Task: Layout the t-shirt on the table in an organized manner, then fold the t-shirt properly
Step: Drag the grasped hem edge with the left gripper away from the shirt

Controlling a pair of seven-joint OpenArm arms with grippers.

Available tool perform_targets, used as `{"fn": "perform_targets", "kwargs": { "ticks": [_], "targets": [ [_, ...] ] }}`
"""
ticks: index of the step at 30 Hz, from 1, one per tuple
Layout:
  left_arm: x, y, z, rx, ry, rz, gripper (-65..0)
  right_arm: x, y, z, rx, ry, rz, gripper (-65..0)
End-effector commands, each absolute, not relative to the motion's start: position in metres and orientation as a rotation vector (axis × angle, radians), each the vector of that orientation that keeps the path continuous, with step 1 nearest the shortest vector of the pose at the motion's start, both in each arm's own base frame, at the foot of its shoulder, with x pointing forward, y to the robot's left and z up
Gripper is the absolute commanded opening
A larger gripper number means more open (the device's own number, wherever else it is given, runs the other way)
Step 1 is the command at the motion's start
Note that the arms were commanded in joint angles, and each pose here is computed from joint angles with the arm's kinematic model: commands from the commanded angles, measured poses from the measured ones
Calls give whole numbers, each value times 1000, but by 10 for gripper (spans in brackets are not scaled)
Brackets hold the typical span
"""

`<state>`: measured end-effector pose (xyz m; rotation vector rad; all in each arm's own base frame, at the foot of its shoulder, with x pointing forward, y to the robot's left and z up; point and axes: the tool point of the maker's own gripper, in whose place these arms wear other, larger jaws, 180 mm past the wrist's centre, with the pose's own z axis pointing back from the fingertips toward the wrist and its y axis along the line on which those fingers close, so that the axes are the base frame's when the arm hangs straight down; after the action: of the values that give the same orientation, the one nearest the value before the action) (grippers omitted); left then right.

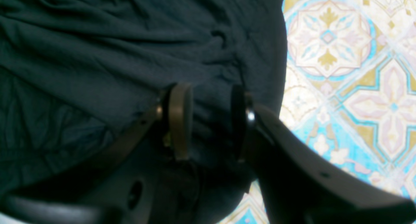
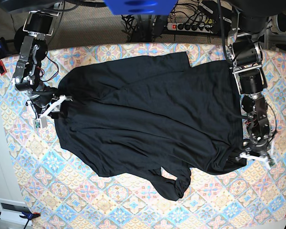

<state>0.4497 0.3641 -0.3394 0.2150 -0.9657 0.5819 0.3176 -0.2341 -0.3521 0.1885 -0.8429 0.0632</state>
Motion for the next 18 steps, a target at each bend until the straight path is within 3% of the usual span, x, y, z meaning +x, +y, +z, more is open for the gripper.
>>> {"fn": "perform_targets", "kwargs": {
  "ticks": [1,7,11,18],
  "targets": [
    [460,376,-312,233,-1037,593,-546,327,-237,-337,187,-897,70,-457],
    [444,395,-319,264,-1017,611,-421,327,-237,-337,187,-895,70,-456],
    [412,411,-334,158,-964,723,-354,326,-237,-338,187,-892,70,-456],
    [352,358,-341,-136,-860,702,-347,326,-236,-337,186,-896,73,-456]
  ]
}}
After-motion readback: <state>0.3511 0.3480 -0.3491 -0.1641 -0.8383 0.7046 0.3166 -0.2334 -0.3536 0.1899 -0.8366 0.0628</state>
